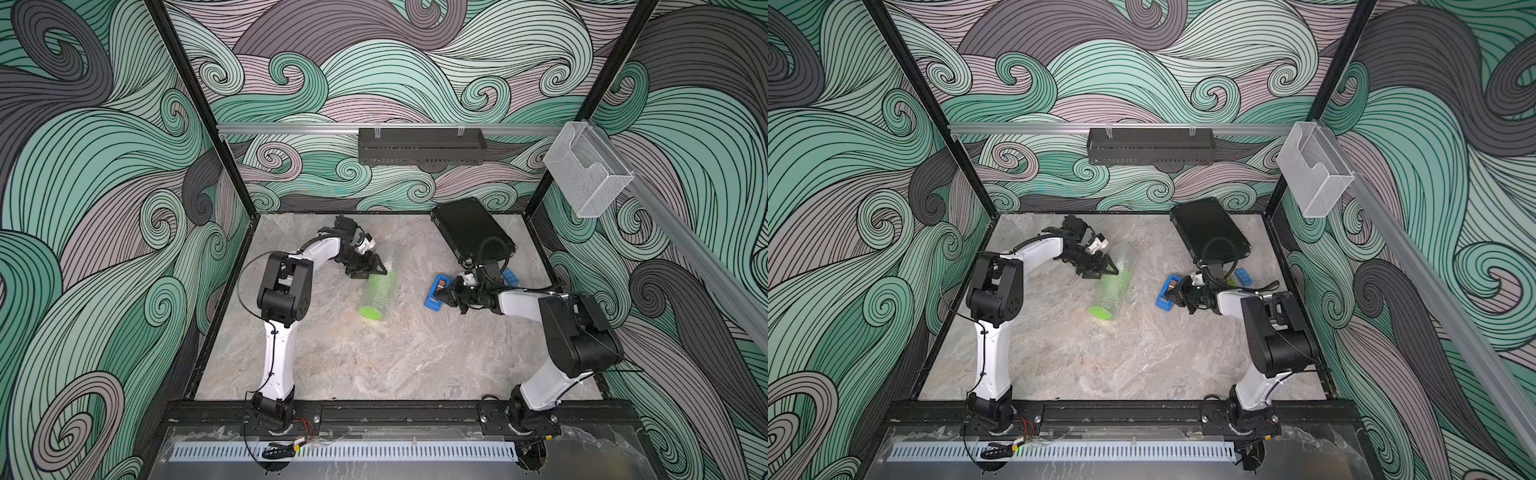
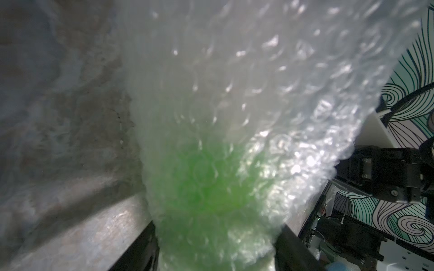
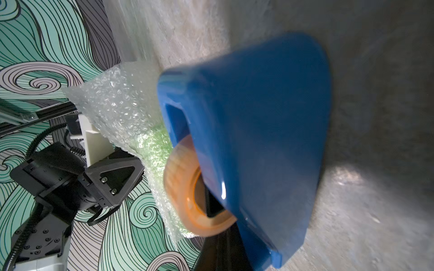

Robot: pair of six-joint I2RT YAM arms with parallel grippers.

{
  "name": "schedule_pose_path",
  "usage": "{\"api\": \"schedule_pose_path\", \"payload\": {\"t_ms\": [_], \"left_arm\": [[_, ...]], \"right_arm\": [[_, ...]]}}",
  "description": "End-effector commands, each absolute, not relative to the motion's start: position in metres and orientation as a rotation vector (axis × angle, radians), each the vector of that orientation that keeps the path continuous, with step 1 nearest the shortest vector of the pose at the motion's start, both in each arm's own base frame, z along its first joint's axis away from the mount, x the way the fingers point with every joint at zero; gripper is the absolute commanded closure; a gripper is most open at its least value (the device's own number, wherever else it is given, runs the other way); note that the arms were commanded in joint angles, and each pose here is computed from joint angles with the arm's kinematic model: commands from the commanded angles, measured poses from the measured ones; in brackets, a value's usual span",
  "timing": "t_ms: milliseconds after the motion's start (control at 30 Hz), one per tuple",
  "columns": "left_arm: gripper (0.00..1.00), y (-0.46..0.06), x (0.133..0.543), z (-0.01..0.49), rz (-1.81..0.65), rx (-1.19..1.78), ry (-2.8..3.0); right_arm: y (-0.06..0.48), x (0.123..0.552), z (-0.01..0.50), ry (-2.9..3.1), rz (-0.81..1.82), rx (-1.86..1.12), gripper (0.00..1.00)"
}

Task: Wrap wine glasses in bubble wrap
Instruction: Pull the tape from the tape cutter.

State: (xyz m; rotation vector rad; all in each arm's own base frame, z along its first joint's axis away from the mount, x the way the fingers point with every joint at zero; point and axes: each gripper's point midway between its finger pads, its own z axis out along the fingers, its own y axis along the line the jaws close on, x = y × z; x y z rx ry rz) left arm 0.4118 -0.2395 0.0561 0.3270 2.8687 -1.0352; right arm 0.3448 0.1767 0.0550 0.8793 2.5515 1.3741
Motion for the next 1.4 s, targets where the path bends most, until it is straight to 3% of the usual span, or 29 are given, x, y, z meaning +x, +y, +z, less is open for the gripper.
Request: {"api": "schedule_pose_path", "payload": {"t_ms": [0,667,1367], "left_arm": [[0.32,-0.208,0.370,-0.013,-0.710,0.318,3.150],[0.32,-0.213,0.367,-0.014,-0.709,0.334,3.157],[0.32,-0.216,0.365,-0.015,-0.703,0.351,3.157]], "right_arm": [[0.171,0.360,0.070,2.514,1.344,0.906,1.00],[0.156,0.372,0.078,2.566,1.239,0.986,1.00],[0.152,0.390,0.087,2.325,1.464,1.166,1.00]]}}
